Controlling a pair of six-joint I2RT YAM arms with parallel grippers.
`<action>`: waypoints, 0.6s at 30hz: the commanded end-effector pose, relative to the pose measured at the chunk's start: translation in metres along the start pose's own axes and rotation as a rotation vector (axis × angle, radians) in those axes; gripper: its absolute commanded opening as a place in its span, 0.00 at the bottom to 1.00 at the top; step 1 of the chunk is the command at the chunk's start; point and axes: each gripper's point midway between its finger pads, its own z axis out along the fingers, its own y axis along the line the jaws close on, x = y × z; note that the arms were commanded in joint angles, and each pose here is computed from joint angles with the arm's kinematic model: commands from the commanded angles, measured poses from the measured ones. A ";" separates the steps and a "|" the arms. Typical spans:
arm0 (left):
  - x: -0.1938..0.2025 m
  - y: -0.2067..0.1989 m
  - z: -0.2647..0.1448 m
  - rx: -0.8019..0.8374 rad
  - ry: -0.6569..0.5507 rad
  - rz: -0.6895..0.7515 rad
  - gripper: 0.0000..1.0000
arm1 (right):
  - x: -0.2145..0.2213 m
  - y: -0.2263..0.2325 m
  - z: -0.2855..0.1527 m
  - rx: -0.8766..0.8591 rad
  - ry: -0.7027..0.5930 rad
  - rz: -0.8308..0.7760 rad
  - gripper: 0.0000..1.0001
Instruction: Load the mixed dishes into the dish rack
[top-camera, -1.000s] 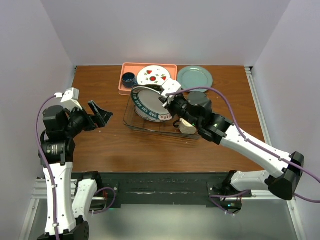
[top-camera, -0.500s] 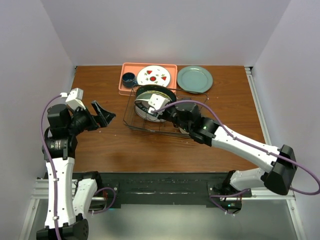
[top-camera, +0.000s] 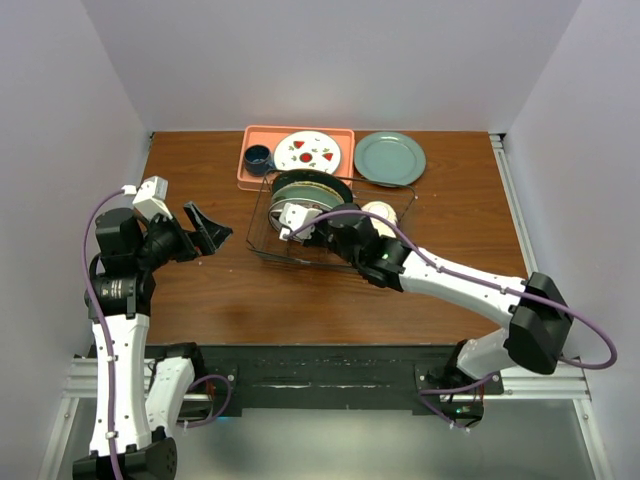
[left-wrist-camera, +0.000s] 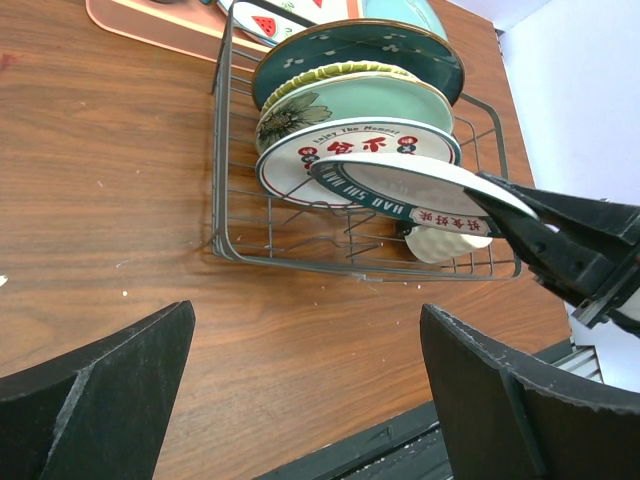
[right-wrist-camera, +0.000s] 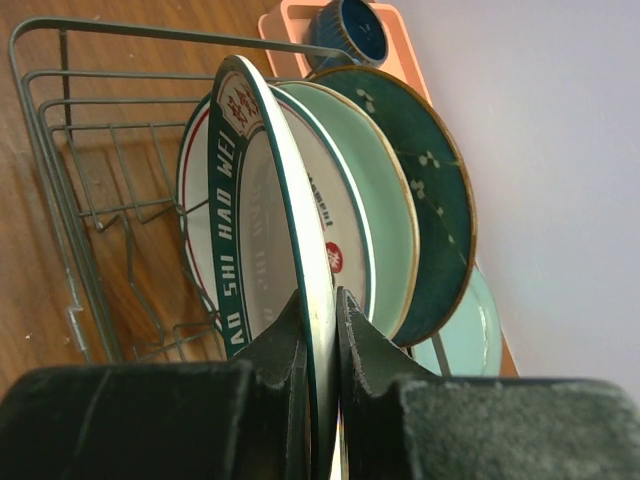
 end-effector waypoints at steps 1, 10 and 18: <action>-0.007 -0.006 0.001 0.036 -0.025 0.034 1.00 | -0.024 -0.010 0.004 0.046 -0.070 -0.009 0.00; -0.005 -0.006 0.001 0.037 -0.020 0.036 1.00 | -0.010 0.014 0.035 0.008 0.028 -0.028 0.00; -0.004 -0.004 0.002 0.035 -0.016 0.033 1.00 | -0.011 0.007 0.036 0.051 0.041 0.022 0.25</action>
